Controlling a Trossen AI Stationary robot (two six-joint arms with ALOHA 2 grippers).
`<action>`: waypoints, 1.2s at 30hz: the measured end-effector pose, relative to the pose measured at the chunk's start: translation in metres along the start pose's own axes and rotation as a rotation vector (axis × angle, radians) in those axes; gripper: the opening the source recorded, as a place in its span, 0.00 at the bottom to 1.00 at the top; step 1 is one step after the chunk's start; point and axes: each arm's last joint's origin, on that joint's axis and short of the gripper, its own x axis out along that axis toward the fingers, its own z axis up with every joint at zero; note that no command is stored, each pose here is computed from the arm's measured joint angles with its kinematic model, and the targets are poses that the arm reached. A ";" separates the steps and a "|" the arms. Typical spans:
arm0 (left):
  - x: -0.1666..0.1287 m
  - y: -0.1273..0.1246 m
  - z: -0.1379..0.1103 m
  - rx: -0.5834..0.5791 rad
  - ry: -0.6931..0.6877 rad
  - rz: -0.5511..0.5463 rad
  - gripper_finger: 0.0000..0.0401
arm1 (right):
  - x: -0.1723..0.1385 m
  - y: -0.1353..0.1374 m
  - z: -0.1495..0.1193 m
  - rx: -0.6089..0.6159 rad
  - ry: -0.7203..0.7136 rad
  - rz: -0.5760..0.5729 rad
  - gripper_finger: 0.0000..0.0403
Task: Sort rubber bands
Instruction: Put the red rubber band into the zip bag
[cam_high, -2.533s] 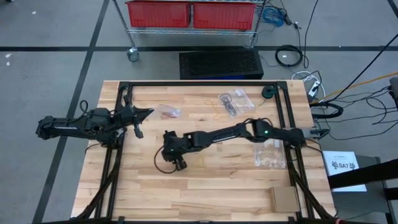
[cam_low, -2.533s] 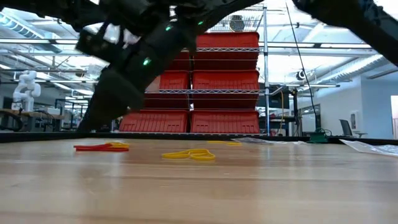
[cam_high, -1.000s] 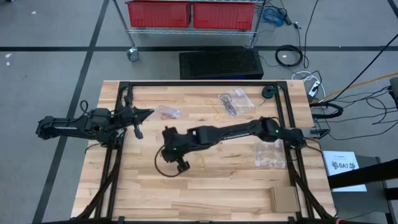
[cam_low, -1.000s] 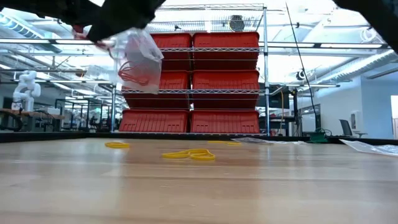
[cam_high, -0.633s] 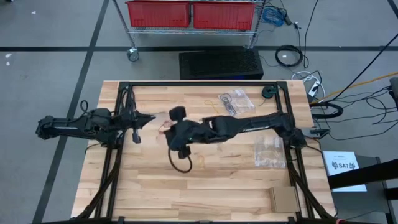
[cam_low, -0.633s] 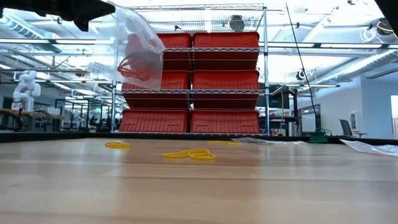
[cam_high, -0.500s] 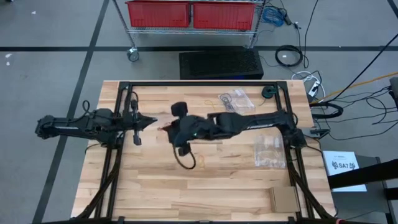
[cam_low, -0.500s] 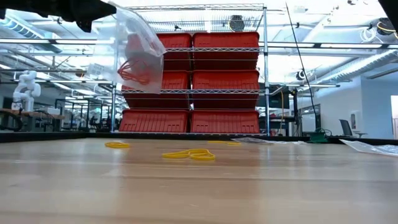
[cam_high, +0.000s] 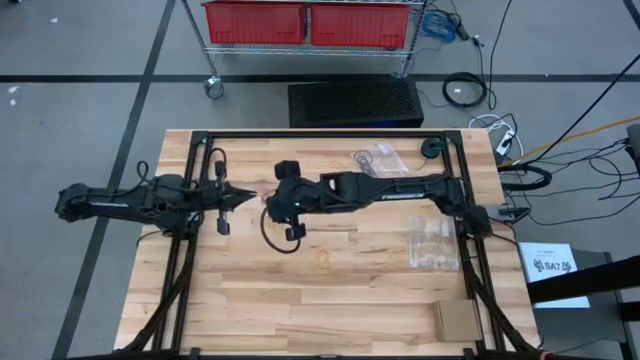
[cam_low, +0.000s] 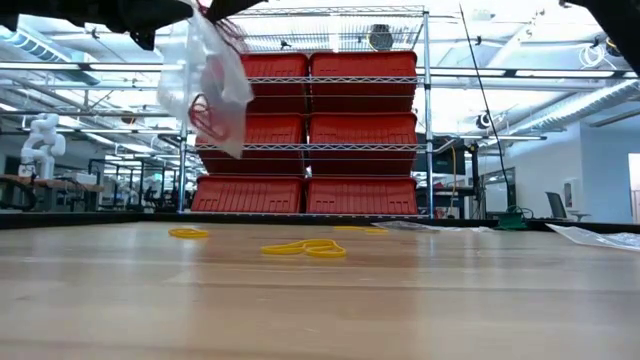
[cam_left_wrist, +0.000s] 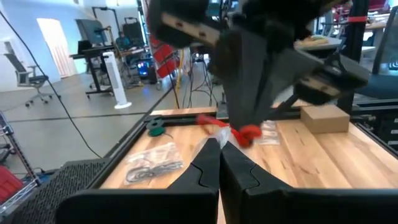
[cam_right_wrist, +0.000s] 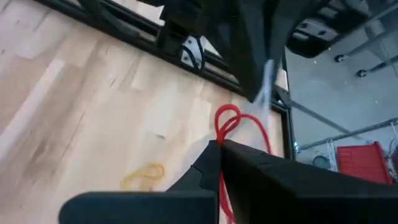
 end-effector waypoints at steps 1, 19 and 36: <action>0.000 0.000 0.000 0.000 -0.001 0.000 0.00 | 0.001 0.001 -0.001 0.010 0.003 0.020 0.00; 0.000 -0.001 0.000 -0.003 -0.004 -0.031 0.00 | 0.012 -0.009 -0.013 0.086 0.097 -0.102 0.00; 0.000 0.000 0.001 -0.020 -0.010 -0.010 0.00 | 0.010 -0.007 -0.008 0.109 0.041 -0.046 0.00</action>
